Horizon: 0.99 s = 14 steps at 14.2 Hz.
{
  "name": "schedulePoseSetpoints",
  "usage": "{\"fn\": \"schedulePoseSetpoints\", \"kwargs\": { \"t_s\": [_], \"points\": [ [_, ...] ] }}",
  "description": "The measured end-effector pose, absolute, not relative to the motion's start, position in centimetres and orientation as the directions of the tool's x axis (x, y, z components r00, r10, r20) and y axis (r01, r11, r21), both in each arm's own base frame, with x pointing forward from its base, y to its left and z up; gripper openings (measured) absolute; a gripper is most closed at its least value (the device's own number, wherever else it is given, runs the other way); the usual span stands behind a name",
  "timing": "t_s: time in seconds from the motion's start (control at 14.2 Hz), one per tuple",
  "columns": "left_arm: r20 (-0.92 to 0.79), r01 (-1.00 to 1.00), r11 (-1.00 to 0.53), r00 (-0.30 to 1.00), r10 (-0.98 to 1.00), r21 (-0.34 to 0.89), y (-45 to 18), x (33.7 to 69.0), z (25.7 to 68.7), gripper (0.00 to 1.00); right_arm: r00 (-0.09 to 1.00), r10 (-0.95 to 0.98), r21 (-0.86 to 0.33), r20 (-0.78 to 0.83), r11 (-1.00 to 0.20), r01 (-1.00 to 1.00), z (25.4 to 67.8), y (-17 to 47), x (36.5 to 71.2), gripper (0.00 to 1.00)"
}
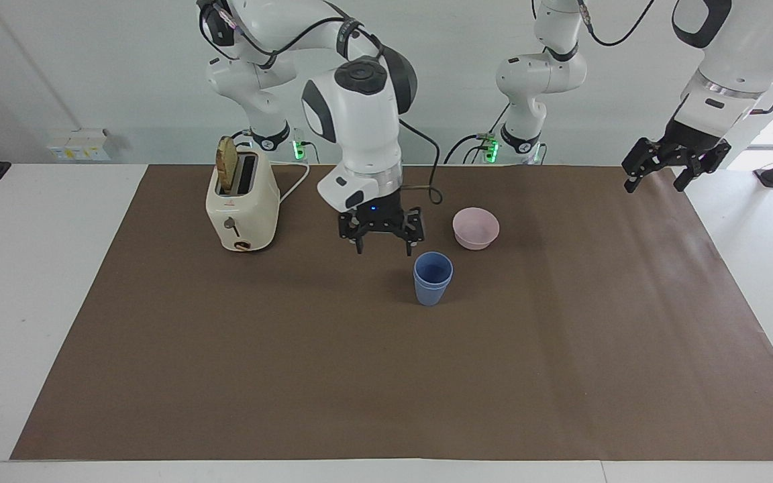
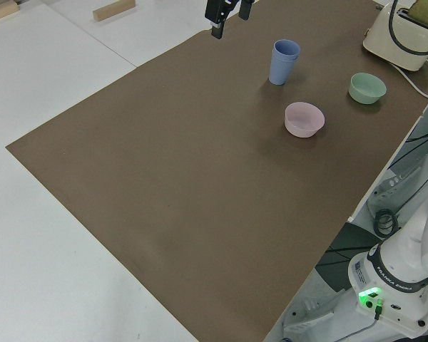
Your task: Stack blue cups with both arms
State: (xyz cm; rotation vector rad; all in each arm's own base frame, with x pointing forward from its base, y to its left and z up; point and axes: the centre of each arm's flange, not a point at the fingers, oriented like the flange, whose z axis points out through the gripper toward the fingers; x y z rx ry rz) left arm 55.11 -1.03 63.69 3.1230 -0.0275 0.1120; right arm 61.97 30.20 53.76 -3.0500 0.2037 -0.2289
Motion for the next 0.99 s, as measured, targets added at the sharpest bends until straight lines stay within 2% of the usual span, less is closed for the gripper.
{"fn": "schedulePoseSetpoints", "kwargs": {
  "t_s": [0.21, 0.57, 0.99],
  "points": [
    [0.072, -0.018, -1.0, 0.997, -0.017, 0.016, -1.0, 55.1, 63.7, 1.0, 0.978, -0.143, -0.061, 0.149, -0.989, -0.136, 57.3, 23.3, 62.7, 1.0],
    [0.072, -0.018, -1.0, 0.997, -0.017, 0.016, -1.0, 55.1, 63.7, 1.0, 0.973, -0.182, -0.029, 0.14, -0.983, -0.18, 64.4, 15.7, 59.7, 1.0],
    [0.072, -0.018, -1.0, 0.997, -0.017, 0.016, -1.0, 55.1, 63.7, 1.0, 0.963, -0.243, -0.011, 0.113, -0.97, -0.244, 67.9, 10.6, 57.2, 1.0]
  ]
}}
